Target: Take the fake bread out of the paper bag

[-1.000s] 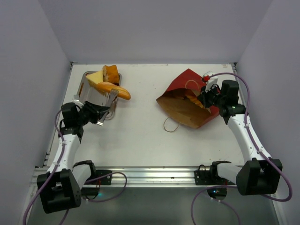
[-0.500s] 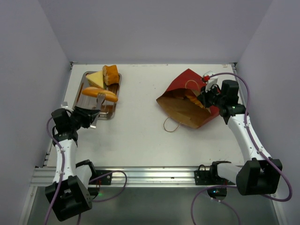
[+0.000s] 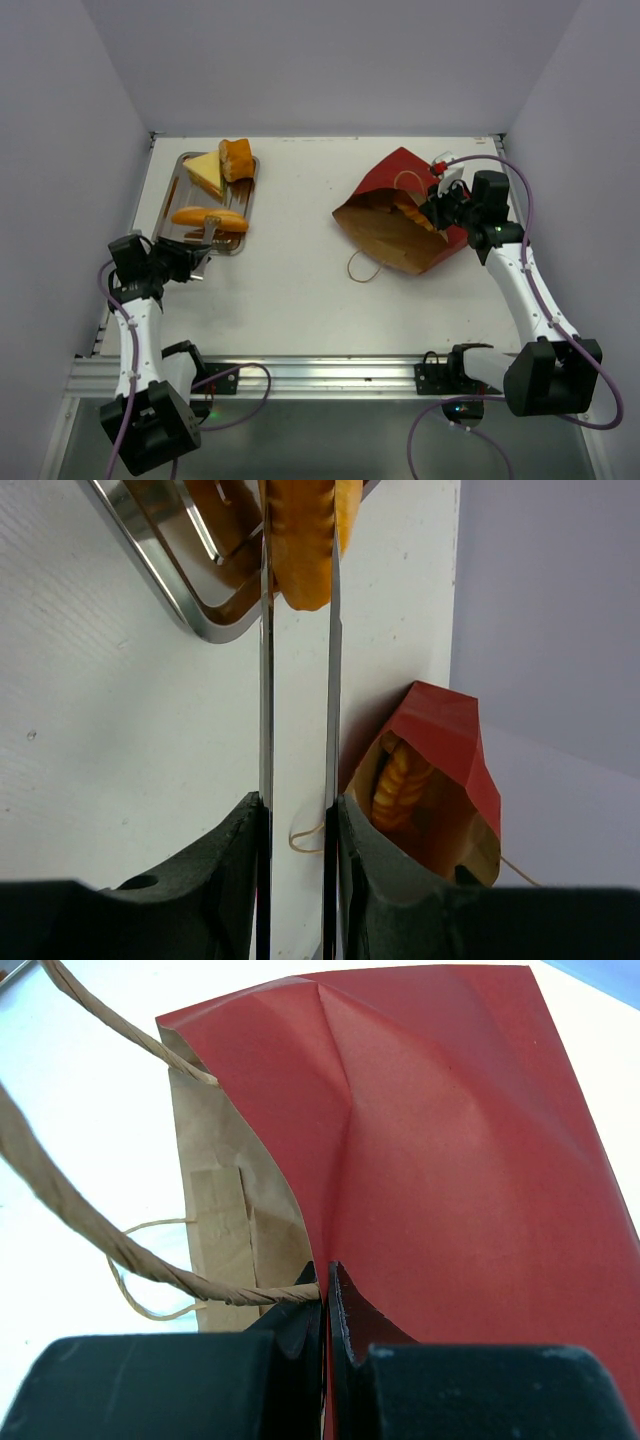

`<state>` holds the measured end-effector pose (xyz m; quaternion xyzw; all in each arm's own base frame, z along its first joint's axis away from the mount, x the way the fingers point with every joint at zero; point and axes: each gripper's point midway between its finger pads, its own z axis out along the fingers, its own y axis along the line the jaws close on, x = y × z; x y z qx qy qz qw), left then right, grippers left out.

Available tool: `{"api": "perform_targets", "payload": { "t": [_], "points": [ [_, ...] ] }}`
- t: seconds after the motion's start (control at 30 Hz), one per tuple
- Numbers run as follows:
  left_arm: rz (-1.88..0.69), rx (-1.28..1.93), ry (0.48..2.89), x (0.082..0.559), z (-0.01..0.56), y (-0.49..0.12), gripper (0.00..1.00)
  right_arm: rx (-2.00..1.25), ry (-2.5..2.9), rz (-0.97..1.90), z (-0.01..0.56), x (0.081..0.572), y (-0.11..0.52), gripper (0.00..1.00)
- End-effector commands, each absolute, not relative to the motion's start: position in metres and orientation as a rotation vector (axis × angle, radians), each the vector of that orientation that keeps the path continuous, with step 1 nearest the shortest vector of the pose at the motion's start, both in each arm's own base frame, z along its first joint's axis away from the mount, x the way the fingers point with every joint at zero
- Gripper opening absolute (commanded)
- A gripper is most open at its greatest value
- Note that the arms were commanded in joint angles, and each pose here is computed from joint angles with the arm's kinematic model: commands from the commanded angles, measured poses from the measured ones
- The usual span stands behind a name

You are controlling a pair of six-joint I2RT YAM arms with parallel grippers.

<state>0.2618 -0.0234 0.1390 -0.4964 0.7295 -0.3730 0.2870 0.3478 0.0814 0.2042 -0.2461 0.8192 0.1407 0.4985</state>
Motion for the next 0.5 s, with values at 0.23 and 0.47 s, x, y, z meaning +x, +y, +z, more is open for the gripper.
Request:
{"api": "perform_targets", "payload": {
  "t": [0.23, 0.47],
  "points": [
    [-0.944, -1.388, 1.987, 0.2539, 0.1589, -0.0197, 0.0, -0.599, 1.951, 0.379, 0.2119, 0.3482, 0.0872, 0.02],
    [-0.909, -1.409, 2.003, 0.2499, 0.1524, -0.0177, 0.0, -0.601, 1.951, 0.38, 0.2119, 0.3481, 0.0877, 0.02]
  ]
}}
